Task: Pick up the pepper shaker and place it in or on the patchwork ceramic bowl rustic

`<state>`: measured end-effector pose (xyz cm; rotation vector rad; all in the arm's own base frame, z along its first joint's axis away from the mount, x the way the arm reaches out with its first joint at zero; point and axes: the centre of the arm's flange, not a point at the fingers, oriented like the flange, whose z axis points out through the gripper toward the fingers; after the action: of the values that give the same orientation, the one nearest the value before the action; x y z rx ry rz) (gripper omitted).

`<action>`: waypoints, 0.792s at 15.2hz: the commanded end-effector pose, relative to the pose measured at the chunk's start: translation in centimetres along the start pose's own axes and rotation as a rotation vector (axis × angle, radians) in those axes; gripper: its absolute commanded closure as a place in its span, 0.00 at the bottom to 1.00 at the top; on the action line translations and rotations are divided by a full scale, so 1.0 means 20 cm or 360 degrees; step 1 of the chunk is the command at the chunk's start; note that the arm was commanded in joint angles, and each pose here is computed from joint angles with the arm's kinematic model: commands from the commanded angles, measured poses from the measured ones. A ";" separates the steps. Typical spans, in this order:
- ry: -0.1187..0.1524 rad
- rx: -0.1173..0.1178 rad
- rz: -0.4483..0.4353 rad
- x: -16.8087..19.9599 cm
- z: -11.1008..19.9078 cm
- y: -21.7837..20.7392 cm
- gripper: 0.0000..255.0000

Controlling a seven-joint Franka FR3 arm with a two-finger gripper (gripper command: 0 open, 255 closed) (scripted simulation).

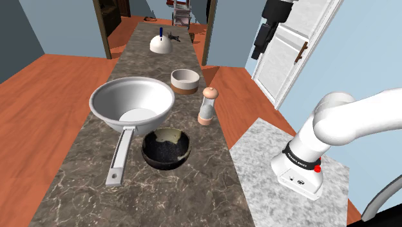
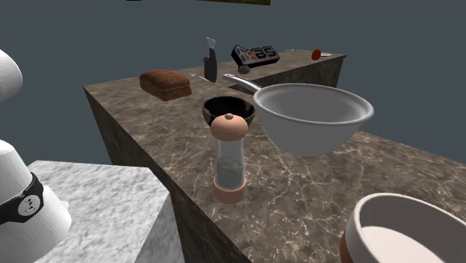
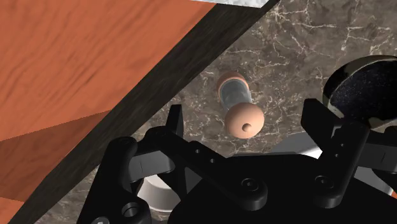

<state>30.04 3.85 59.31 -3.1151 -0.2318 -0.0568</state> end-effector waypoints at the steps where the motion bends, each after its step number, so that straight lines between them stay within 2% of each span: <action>1: 0.0000 0.0000 0.0000 0.00 0.00 0.00 0.00; 12: -0.0137 -0.0232 -0.0024 0.45 0.59 -0.31 0.00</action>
<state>37.84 11.16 48.88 -3.2517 -0.2612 0.0529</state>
